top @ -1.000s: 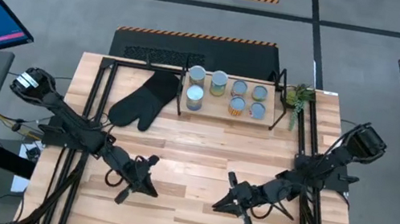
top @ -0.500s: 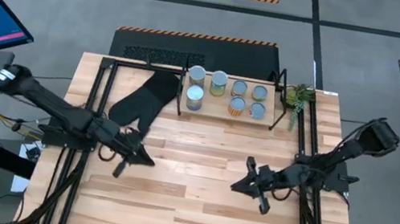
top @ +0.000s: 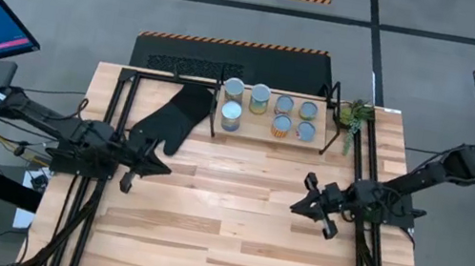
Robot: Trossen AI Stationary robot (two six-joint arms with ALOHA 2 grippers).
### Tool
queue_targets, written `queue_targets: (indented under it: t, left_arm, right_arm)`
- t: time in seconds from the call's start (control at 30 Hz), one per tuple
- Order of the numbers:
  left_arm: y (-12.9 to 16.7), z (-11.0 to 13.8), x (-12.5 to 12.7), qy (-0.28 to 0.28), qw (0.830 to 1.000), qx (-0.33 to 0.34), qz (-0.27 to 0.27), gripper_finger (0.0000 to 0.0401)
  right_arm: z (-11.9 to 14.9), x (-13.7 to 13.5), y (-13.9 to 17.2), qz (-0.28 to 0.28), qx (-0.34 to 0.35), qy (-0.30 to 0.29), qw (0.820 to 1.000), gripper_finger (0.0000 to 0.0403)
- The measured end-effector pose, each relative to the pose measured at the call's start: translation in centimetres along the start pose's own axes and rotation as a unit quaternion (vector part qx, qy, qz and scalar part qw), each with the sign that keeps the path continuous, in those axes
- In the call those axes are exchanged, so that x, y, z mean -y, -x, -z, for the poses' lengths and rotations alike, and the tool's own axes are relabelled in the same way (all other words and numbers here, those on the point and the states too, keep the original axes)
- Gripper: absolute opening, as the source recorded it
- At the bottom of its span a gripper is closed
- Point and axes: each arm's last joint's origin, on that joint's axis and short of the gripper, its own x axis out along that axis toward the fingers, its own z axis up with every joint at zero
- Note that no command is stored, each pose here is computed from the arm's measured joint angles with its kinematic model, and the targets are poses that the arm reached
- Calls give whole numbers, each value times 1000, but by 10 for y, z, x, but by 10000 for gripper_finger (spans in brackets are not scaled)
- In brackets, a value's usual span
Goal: Pick and place cans onto a shelf
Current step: Return to Home Position
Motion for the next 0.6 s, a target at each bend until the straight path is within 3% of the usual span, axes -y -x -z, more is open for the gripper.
queue_targets:
  t: [0.2,0.37,0.6]
  left_arm:
    - [13,7,-5,16,999,31,-3,0]
    - [20,20,-13,31,997,54,-42,0]
    - [24,39,-17,21,992,126,-10,0]
  right_arm:
    - [-3,15,3,-2,-13,-4,1000,64]
    - [-6,28,6,0,-23,-1,1000,64]
    - [-10,44,11,-10,-28,5,1000,64]
